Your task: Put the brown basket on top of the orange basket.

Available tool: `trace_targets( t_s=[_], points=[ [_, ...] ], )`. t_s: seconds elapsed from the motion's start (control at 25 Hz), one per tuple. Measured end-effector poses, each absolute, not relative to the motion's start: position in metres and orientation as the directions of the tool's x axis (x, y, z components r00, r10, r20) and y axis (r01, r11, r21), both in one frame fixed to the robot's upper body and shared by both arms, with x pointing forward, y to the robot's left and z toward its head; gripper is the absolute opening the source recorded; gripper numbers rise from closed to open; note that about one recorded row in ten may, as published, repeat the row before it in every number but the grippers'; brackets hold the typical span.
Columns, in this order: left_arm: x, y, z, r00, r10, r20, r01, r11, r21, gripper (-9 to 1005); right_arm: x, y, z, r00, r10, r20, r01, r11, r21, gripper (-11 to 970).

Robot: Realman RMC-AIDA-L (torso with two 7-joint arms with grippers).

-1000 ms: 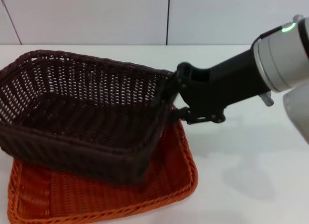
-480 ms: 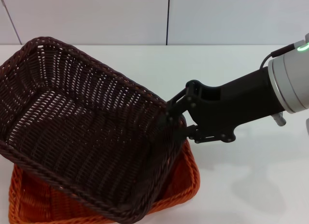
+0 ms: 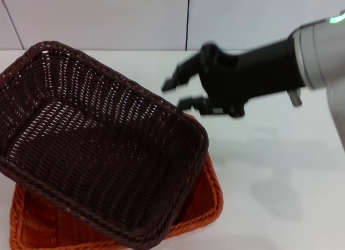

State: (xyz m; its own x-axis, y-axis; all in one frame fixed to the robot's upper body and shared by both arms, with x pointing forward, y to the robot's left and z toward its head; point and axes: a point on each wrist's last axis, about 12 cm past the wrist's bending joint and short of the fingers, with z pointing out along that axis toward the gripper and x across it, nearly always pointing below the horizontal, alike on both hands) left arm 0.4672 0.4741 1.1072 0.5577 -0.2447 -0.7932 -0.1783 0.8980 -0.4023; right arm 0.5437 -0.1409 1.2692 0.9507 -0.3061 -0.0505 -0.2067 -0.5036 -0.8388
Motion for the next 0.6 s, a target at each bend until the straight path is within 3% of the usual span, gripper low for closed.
trace_targets(
  t_s=[0.6],
  points=[
    [0.462,0.478,1.105,0.549,-0.238,-0.801,-0.195,0.896,-0.4,716,0.559,-0.149,1.285,0.924,-0.334,-0.186,-0.279,-0.257,-0.926,355]
  ],
)
